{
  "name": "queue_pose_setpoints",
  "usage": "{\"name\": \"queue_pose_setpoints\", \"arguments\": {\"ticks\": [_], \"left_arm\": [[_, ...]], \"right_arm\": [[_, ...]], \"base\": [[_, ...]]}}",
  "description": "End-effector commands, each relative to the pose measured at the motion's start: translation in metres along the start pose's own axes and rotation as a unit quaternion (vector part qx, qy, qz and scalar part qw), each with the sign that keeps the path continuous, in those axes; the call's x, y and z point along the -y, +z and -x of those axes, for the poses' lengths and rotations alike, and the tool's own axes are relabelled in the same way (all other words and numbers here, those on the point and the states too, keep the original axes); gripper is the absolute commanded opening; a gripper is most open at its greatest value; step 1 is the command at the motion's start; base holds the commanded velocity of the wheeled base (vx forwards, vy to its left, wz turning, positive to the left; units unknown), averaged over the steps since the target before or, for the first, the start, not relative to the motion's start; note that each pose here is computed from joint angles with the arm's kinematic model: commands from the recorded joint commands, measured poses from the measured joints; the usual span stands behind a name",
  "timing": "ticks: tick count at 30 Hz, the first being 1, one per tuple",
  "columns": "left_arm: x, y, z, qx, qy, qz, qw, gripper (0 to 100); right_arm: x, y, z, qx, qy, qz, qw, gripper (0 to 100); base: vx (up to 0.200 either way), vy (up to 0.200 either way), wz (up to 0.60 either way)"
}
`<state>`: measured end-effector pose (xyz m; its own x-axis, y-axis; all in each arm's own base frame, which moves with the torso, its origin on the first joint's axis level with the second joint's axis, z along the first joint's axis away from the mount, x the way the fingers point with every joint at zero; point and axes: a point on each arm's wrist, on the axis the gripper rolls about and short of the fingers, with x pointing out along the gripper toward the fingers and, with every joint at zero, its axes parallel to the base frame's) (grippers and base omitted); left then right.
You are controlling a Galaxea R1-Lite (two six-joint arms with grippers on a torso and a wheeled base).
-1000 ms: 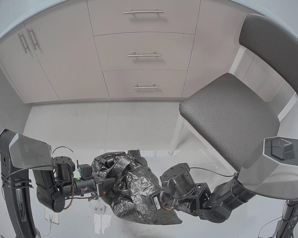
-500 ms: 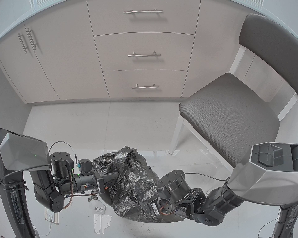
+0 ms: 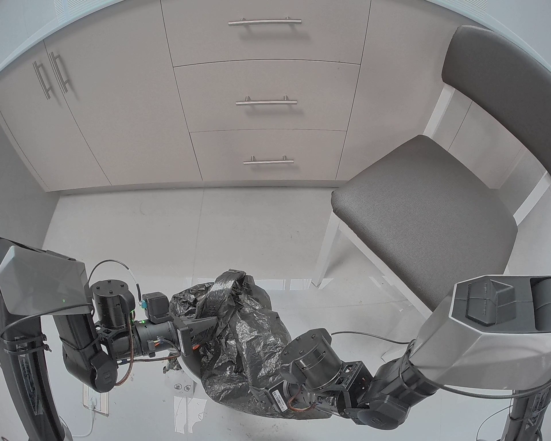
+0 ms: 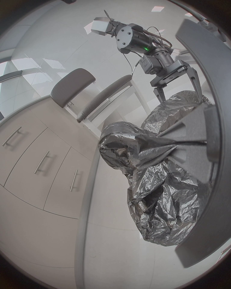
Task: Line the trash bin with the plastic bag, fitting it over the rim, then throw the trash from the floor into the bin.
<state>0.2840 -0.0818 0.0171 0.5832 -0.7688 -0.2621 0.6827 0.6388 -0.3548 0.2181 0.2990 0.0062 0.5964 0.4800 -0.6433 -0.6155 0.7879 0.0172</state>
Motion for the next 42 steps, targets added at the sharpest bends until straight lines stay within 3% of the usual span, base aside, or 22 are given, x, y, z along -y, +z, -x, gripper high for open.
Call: {"name": "queue_pose_setpoints", "arguments": {"ticks": [1,5,6,20,30,37,42], "left_arm": [[0.001,0.0,0.001,-0.001,-0.001,0.001,1.0,0],[0.0,0.001,0.0,0.001,0.0,-0.001,1.0,0],[0.0,0.001,0.001,0.002,0.001,-0.001,1.0,0],[0.001,-0.002,0.005,-0.003,0.004,0.003,1.0,0],[0.002,-0.004,0.006,-0.008,0.004,0.006,0.9999,0],[0.002,-0.005,0.006,-0.009,0.004,0.007,0.9999,0],[0.001,-0.005,0.008,-0.01,0.007,0.01,0.9999,0]], "right_arm": [[-0.004,-0.006,-0.012,-0.008,0.0,0.004,1.0,100],[-0.005,-0.005,-0.016,-0.006,0.0,0.004,1.0,100],[-0.005,-0.004,-0.016,-0.004,0.0,0.003,1.0,0],[-0.012,0.006,-0.022,0.014,0.006,0.018,0.9997,0],[-0.04,0.024,-0.05,0.051,0.025,0.022,0.9982,0],[-0.055,0.038,-0.08,0.089,0.008,0.014,0.9959,0],[-0.058,0.036,-0.094,0.086,0.007,0.014,0.9961,0]], "base": [[0.0,0.0,0.0],[0.0,0.0,0.0],[0.0,0.0,0.0],[0.0,0.0,0.0],[0.0,0.0,0.0],[0.0,0.0,0.0],[0.0,0.0,0.0]]}}
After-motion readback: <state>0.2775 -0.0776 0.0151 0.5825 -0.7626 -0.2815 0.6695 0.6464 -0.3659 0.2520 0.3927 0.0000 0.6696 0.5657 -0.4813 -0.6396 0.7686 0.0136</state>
